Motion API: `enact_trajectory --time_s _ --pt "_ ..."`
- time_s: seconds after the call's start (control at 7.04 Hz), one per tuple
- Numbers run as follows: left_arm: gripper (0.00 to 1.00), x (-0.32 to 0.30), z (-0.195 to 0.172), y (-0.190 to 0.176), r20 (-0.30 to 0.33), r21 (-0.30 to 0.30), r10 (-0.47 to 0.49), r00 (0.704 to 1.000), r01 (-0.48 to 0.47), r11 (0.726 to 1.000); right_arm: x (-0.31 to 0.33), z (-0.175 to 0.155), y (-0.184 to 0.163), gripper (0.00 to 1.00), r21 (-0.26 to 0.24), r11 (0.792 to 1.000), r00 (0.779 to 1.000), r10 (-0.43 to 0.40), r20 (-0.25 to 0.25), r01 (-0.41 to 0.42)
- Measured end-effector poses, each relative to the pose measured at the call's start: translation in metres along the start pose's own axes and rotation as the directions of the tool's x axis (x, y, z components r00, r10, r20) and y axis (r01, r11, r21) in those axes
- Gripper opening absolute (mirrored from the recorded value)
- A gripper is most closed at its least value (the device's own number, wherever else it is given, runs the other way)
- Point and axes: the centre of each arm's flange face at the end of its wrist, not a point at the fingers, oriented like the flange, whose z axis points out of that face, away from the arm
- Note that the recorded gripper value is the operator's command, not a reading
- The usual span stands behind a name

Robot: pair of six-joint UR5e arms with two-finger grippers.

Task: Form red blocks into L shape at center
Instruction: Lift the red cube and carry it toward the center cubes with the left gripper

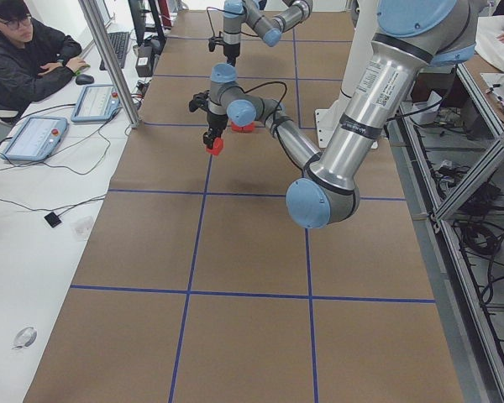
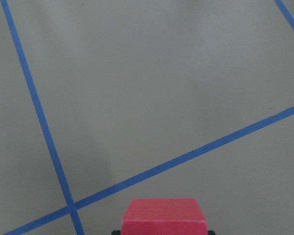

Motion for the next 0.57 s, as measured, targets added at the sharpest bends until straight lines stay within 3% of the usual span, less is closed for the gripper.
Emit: enact_trajectory --time_s 0.28,0.57 --pt "0.00 0.024 0.014 0.004 0.012 -0.003 0.118 0.993 -0.117 0.993 0.001 0.000 -0.001 0.99 0.001 1.000 1.000 0.002 -0.001 -0.002" --pt "0.00 0.035 0.018 0.003 0.028 0.001 0.312 0.950 -0.313 0.950 0.004 -0.003 -0.005 0.99 0.006 1.000 1.000 0.007 -0.001 -0.007"
